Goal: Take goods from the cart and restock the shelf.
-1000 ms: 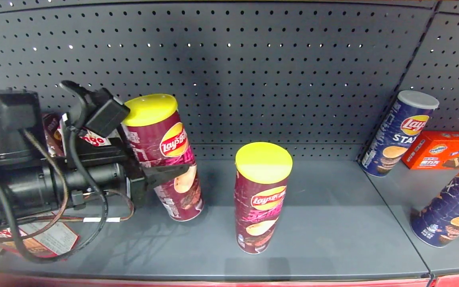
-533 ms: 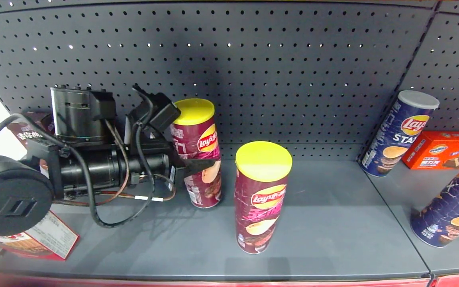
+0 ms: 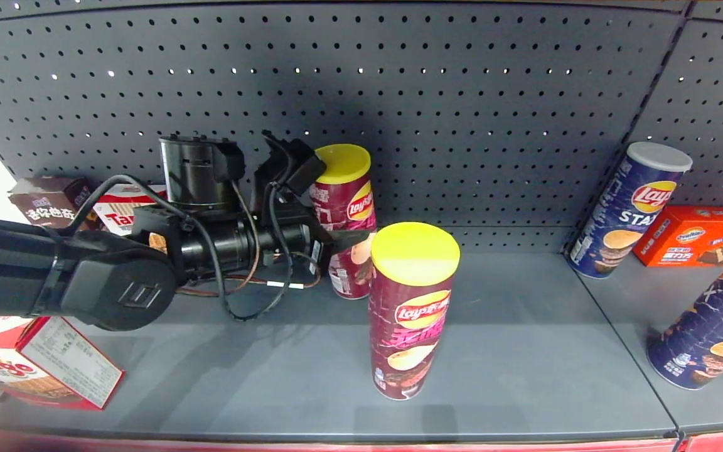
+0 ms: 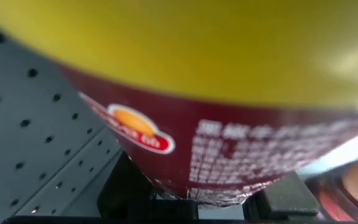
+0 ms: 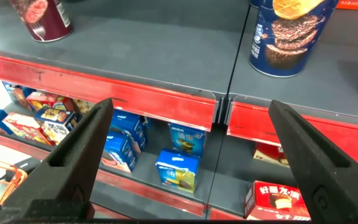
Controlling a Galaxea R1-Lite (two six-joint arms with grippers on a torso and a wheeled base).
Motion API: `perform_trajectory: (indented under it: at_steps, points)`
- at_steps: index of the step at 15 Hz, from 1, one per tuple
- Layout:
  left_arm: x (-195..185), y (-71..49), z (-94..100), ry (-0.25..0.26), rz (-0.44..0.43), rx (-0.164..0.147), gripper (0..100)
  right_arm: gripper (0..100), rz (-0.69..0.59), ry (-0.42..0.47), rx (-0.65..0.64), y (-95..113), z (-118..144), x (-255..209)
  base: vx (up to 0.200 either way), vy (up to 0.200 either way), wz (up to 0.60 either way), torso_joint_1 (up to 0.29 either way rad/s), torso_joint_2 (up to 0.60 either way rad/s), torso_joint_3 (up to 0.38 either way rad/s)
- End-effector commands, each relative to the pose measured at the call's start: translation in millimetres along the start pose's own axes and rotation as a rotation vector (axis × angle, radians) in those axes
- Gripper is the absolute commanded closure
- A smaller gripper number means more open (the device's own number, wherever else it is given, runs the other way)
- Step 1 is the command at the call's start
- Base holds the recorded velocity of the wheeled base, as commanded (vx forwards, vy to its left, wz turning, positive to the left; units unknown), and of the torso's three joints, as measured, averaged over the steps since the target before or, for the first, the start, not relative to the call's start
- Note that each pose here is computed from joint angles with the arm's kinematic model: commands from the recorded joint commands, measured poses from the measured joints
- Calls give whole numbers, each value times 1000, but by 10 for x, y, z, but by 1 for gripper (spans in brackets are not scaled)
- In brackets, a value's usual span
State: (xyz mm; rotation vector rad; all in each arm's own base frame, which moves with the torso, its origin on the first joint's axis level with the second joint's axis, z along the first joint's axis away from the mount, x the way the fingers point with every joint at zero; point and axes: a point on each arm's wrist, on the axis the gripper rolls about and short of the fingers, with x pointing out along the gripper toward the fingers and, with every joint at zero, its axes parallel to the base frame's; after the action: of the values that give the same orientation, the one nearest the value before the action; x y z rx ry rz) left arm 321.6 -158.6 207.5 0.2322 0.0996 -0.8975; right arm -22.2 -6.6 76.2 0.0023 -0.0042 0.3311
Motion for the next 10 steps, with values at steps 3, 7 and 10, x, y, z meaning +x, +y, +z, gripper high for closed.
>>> perform_trajectory:
  at_steps: [3,7,10]
  points:
    - [308,13,-39,-6,-28,9,100,0,0,3,0,0,-3,2,0,0,0,0,0,0]
    - [392,35,-52,-10,-30,31,100,0,0,1,0,0,1,1,0,0,0,0,0,0]
    - [394,30,-76,-2,-32,60,100,0,0,1,0,0,1,1,0,0,0,0,0,0]
